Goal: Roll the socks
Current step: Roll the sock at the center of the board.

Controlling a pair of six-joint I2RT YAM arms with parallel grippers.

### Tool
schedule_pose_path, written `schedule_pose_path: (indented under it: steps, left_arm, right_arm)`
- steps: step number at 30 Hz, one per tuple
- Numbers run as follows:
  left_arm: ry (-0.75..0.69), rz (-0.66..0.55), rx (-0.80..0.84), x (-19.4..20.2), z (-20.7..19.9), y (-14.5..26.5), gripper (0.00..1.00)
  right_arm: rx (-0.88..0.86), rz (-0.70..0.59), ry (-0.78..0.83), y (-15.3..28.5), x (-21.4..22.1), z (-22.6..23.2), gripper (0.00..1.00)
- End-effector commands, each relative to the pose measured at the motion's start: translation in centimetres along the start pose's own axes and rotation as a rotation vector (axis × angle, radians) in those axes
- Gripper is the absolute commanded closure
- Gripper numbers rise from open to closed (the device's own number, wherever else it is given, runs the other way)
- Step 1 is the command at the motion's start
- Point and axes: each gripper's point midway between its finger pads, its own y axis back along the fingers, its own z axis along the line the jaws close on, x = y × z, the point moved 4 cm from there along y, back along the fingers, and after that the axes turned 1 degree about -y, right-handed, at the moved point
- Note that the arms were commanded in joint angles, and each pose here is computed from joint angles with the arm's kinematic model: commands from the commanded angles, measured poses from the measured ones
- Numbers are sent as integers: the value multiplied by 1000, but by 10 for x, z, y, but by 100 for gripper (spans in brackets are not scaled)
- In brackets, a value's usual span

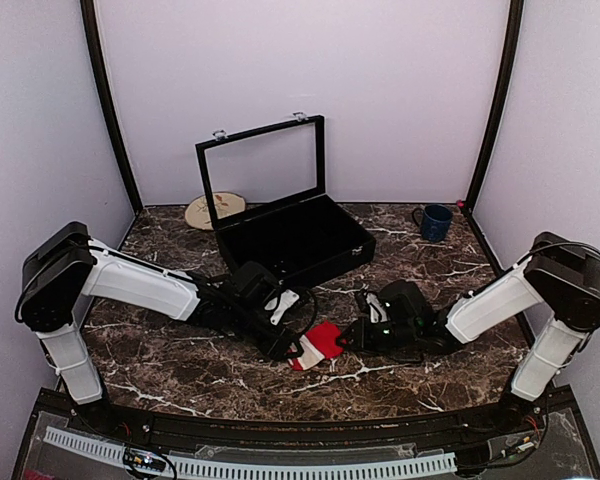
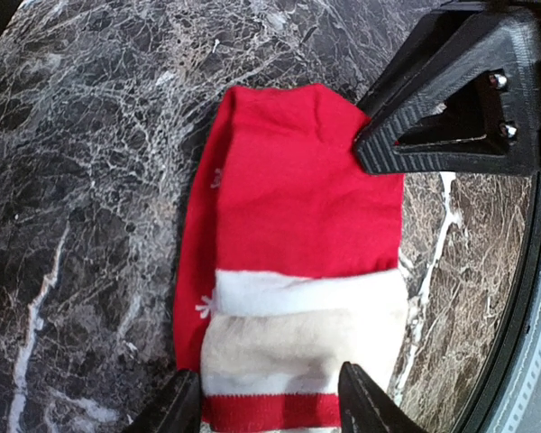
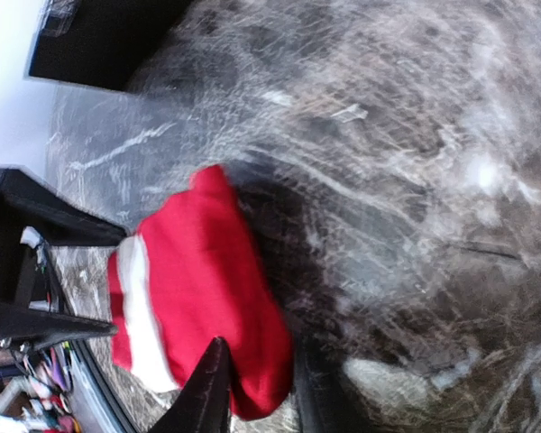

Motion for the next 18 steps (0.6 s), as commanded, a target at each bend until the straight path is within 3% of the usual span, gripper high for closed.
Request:
schedule_pose_path:
  steps: [1,6,12,18]
  left_arm:
    - [6,16,14,1,-5,0,45]
    - [10,21,12,4,-5,-1,45]
    - [8,15,11,1,-7,3,45]
    - [8,-20,27,-22,-16,14,45]
  right_arm:
    - [127,104,-41,0,31,-32,85]
    - [124,98,-27,-3,28,-29,100]
    - [185,81,79,-3,19,-22,100]
    - [367,41,303,2,4,-10,100]
